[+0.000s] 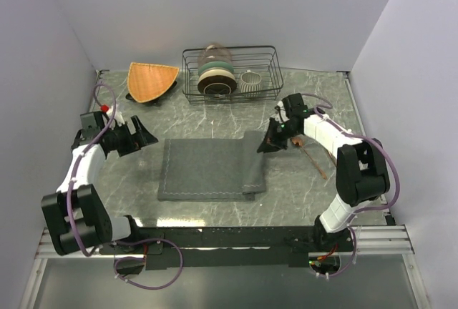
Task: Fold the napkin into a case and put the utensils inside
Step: Fold the rectangle-folded napkin at the center of the board.
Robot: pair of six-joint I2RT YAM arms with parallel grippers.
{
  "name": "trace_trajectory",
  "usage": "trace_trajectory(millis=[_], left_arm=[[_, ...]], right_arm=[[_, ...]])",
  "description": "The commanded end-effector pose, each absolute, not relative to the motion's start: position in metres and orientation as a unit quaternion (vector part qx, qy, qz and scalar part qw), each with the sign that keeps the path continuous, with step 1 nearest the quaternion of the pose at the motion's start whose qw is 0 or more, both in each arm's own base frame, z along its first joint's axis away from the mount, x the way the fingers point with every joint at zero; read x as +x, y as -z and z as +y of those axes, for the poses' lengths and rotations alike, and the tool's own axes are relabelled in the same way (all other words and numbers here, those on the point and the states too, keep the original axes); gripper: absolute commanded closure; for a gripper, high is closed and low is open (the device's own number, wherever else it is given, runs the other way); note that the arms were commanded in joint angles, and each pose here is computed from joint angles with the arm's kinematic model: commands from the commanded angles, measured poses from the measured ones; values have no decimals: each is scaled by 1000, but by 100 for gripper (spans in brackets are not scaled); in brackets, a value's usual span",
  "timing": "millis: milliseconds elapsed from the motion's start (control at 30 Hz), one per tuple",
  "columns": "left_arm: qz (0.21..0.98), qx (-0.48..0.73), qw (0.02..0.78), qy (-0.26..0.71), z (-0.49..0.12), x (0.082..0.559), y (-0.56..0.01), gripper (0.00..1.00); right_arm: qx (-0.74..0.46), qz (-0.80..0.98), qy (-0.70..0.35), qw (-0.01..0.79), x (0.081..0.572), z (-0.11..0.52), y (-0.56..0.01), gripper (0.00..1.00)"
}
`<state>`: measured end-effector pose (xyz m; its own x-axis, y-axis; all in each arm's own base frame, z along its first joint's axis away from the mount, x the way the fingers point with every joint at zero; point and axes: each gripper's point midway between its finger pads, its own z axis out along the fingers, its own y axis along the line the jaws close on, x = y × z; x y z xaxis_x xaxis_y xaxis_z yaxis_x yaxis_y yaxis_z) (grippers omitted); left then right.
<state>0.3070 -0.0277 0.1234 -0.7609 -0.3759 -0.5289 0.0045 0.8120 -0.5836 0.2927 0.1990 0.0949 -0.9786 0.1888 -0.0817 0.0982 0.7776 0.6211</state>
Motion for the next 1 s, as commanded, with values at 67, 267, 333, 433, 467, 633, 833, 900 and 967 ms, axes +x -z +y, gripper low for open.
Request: trace_trajectory(millis=[67,267,333,433,467,633,833,900,967], left_arm=[[900,-100,308,290,-46,313,-103,8],[924,-124,269,242,-43,311,-75,14],[929,-122,262,232,-46,312,-71,16],[934,-114,255,222,-52,312,-67,17],[936,-112,250,221,-53,311,-65,17],[935,-113,244,231,-55,313,-65,16],[901,-109,289,304,-51,321,-106,3],[894,-92,315,305,-45,324,-124,1],[893,-92,327,295,-37,320,-134,1]], right_arm=[[54,974,-213,54,275,137,-66,100],[47,988,-128,70,292,100,-56,100],[43,989,-122,71,297,98,-60,100],[42,989,-123,74,298,98,-68,100],[42,989,-123,73,296,98,-71,100],[45,975,-209,58,288,131,-90,100],[32,938,-345,31,279,210,-106,100],[16,929,-369,38,288,234,-108,100],[5,922,-385,36,290,264,-108,100]])
